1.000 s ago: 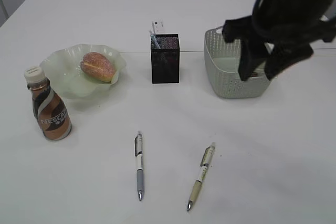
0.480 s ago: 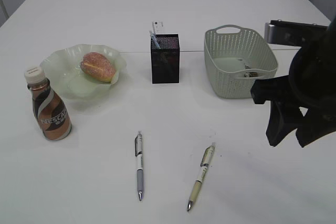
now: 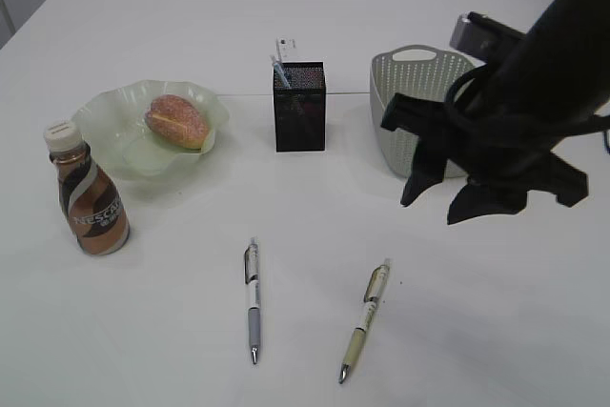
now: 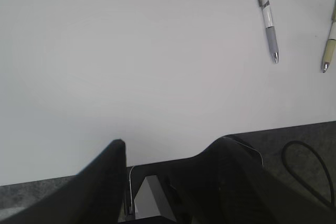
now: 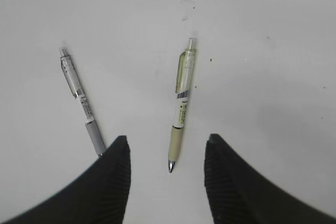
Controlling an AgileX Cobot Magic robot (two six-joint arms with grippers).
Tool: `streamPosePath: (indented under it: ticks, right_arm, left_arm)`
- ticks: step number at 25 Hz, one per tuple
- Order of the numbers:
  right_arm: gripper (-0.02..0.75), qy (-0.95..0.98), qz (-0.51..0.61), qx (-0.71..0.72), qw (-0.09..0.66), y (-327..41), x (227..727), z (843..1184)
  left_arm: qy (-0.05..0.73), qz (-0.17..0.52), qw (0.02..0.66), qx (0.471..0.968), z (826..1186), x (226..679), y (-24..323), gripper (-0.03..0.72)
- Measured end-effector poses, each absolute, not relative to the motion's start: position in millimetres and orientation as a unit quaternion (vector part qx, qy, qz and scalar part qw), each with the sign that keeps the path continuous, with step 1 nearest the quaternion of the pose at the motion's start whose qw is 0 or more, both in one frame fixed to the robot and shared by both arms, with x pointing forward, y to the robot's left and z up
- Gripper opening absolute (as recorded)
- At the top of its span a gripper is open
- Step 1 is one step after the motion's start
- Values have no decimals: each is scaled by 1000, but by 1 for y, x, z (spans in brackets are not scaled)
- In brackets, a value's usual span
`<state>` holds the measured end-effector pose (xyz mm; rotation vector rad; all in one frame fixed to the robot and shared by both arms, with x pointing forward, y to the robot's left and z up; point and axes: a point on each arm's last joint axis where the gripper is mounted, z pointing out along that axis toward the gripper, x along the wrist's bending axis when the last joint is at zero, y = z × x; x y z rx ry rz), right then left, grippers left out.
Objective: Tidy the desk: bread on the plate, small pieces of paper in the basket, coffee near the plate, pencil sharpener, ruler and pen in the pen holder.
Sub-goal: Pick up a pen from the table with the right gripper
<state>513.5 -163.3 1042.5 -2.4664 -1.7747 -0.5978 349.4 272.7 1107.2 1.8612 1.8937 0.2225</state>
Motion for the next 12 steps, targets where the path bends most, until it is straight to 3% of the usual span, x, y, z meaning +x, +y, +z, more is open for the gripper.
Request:
streamPosePath:
  ticks: [6, 12]
  right_arm:
    - [344, -543, -129, -829, 11, -130, 519, 996]
    - [344, -533, -71, -843, 13, -122, 526, 953]
  left_arm:
    - [691, 74, 241, 678, 1107, 349, 271, 416]
    - [691, 72, 243, 677, 1107, 349, 271, 416]
